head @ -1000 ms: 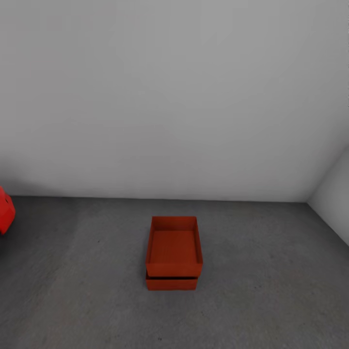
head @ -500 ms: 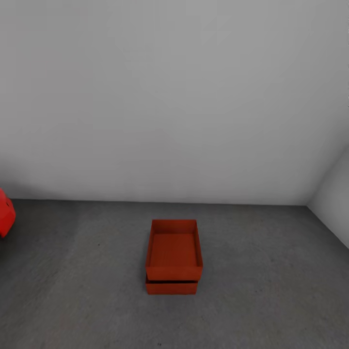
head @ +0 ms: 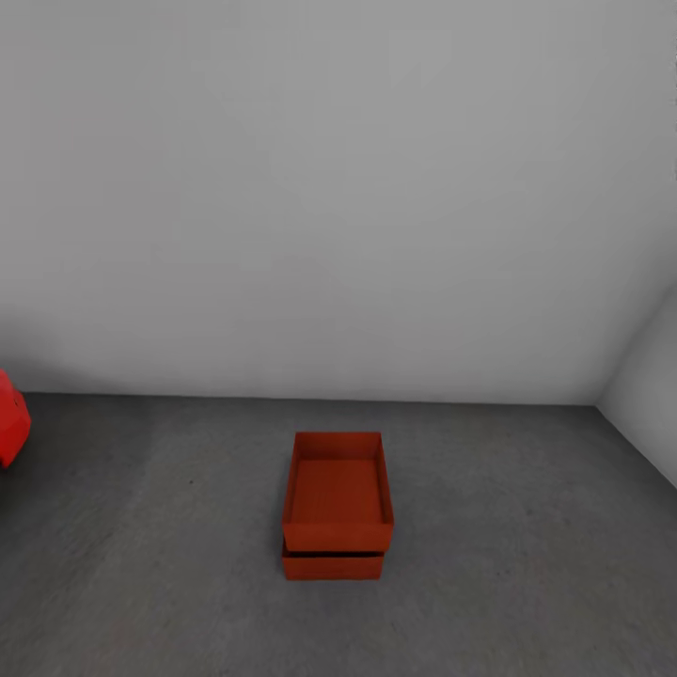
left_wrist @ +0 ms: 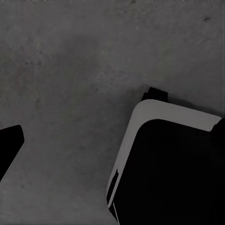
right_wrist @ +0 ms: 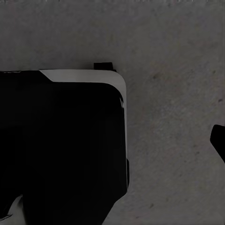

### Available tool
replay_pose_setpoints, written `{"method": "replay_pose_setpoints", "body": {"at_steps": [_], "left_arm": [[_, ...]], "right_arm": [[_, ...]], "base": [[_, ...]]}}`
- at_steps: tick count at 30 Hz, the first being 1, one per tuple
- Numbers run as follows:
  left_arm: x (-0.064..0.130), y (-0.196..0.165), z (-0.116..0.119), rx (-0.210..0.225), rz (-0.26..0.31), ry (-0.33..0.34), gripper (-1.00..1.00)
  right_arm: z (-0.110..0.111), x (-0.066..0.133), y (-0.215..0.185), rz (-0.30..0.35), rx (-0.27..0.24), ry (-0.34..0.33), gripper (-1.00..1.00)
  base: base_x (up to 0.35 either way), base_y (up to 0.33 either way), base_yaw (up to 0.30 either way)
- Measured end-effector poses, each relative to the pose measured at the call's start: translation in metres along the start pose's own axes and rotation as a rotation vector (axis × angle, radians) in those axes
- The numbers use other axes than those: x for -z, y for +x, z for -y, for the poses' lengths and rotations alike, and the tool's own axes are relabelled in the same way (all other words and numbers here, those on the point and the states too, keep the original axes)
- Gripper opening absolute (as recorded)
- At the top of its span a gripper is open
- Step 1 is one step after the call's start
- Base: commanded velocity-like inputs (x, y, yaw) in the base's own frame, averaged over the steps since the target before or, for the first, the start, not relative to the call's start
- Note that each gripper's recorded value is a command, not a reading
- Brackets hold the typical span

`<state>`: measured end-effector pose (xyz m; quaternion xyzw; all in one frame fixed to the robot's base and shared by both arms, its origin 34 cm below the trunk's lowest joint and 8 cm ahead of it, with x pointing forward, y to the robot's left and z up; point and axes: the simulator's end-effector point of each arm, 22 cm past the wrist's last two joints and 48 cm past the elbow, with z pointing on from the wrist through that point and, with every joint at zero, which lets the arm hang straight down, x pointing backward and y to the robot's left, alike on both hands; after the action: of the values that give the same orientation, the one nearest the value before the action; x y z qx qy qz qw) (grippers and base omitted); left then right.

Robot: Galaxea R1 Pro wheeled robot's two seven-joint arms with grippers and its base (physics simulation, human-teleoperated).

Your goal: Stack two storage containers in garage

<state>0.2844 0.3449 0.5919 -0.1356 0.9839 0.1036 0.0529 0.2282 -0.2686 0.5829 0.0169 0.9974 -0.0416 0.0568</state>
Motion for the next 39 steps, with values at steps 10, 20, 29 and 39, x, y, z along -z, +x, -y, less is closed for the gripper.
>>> {"method": "replay_pose_setpoints", "body": {"at_steps": [10,20,29,39], "left_arm": [[0.002,-0.006,0.001,0.003,0.015,0.004,1.0],[0.004,-0.013,0.002,0.007,0.031,0.008,1.0],[0.006,-0.018,0.003,0.011,0.044,0.012,1.0],[0.009,-0.024,0.005,0.014,0.06,0.016,1.0]], "right_arm": [[0.0,0.001,-0.007,0.016,-0.001,-0.001,1.0],[0.0,0.002,-0.013,0.032,-0.003,-0.001,1.0],[0.001,0.003,-0.019,0.047,-0.004,0.0,1.0],[0.001,0.005,-0.025,0.063,-0.005,0.0,1.0]], "base": [[0.0,0.0,0.0],[0.0,0.0,0.0],[0.0,0.0,0.0],[0.0,0.0,0.0]]}}
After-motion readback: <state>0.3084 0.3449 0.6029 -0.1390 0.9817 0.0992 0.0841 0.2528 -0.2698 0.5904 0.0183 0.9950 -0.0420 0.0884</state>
